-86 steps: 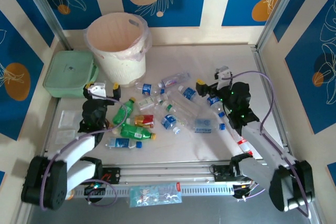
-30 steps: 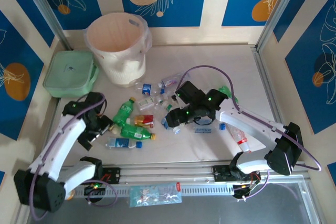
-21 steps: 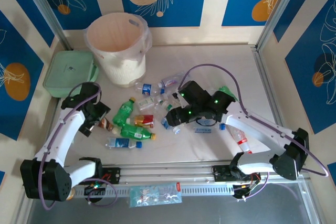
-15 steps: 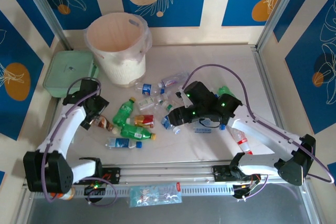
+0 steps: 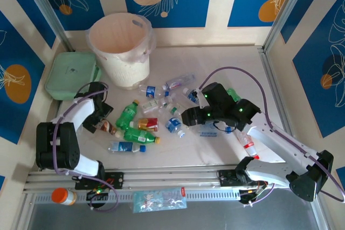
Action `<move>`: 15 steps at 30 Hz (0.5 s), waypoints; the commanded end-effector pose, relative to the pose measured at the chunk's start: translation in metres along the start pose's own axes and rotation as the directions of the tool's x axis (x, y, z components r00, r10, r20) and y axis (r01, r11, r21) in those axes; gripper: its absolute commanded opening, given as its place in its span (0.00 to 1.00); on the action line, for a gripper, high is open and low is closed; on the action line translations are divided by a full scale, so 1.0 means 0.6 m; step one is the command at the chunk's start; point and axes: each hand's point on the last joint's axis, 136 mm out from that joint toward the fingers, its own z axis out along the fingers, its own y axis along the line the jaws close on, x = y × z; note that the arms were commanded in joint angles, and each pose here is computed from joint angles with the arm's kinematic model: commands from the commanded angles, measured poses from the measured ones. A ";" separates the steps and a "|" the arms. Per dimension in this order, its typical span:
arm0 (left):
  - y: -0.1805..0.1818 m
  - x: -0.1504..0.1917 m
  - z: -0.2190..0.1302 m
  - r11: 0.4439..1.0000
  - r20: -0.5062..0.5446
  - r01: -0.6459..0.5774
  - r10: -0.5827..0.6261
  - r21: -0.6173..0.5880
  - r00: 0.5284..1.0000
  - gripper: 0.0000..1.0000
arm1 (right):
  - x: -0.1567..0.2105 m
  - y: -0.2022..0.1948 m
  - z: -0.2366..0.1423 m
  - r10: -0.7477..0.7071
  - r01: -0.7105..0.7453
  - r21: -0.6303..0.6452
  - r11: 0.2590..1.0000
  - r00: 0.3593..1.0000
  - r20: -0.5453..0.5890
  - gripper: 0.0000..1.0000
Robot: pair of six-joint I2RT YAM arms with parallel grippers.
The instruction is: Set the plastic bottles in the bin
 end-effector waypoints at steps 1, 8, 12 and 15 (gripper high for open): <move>0.015 0.007 0.023 0.999 -0.016 0.030 -0.030 -0.028 0.999 0.92 | -0.001 -0.002 -0.014 -0.021 0.021 -0.011 1.000 1.000 0.011 0.72; 0.021 0.015 0.041 0.996 -0.026 0.066 -0.067 -0.051 0.997 0.82 | -0.015 -0.012 -0.035 -0.026 0.026 0.000 1.000 0.998 0.049 0.72; 0.021 -0.001 0.025 0.997 0.019 0.072 -0.071 -0.042 0.997 0.71 | -0.018 -0.010 -0.041 -0.028 0.029 -0.005 1.000 0.998 0.058 0.72; 0.023 -0.017 0.002 0.997 0.065 0.071 -0.069 -0.040 0.996 0.62 | -0.020 -0.009 -0.045 -0.029 0.030 -0.007 1.000 0.998 0.064 0.72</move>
